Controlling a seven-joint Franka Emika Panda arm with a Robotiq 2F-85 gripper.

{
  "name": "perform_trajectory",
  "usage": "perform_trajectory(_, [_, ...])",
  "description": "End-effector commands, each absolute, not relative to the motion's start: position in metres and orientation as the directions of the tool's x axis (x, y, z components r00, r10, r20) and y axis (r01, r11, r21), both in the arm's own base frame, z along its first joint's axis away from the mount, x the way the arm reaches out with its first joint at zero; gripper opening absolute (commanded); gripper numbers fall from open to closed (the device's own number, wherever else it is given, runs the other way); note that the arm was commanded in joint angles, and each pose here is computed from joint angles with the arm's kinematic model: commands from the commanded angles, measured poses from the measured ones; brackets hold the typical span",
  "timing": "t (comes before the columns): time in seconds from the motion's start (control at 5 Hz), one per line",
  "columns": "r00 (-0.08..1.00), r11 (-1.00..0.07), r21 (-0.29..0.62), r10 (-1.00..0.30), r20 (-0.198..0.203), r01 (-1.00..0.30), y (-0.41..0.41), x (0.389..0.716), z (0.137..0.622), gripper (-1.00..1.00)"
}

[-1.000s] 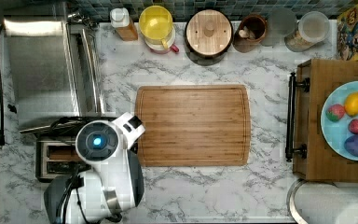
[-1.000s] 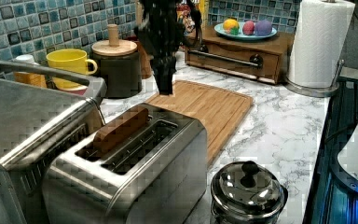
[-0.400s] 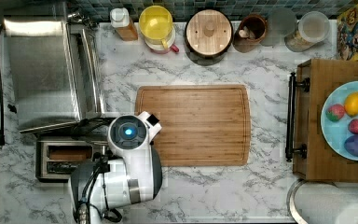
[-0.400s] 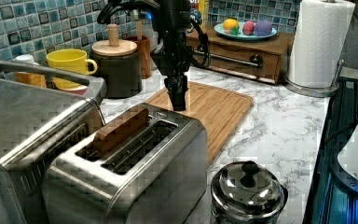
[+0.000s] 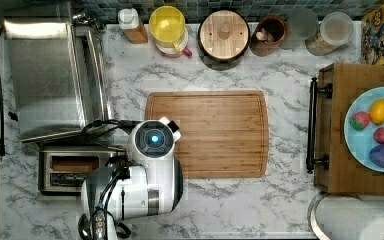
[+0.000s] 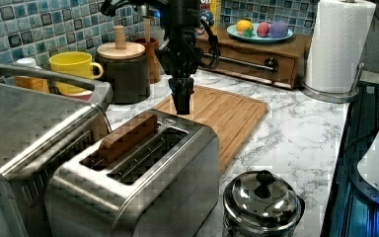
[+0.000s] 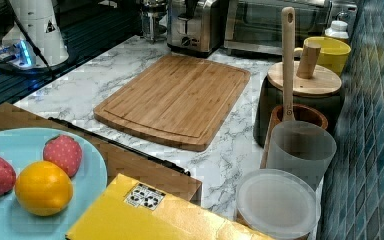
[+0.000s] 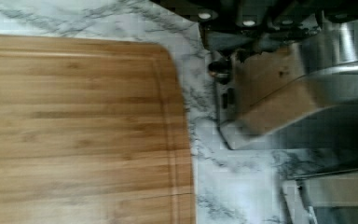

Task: Turn on the toaster.

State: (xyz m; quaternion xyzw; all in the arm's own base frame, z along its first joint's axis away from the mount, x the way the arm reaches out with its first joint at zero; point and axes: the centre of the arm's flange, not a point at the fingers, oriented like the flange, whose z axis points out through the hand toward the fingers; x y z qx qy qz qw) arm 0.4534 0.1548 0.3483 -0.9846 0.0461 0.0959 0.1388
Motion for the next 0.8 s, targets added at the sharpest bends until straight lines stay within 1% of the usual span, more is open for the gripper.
perform_trajectory(0.2, [0.986,-0.950,-0.310,0.092,-0.140,0.044,0.197,0.442,0.376,-1.00])
perform_trajectory(0.4, [0.977,-0.971,-0.238,0.079,-0.198,0.031,0.202,0.443,0.358,-1.00])
perform_trajectory(0.6, [0.974,-0.975,-0.220,0.072,-0.216,0.024,0.202,0.444,0.352,-1.00])
perform_trajectory(0.8, [0.960,-0.983,-0.185,0.038,-0.276,-0.014,0.201,0.448,0.317,-1.00])
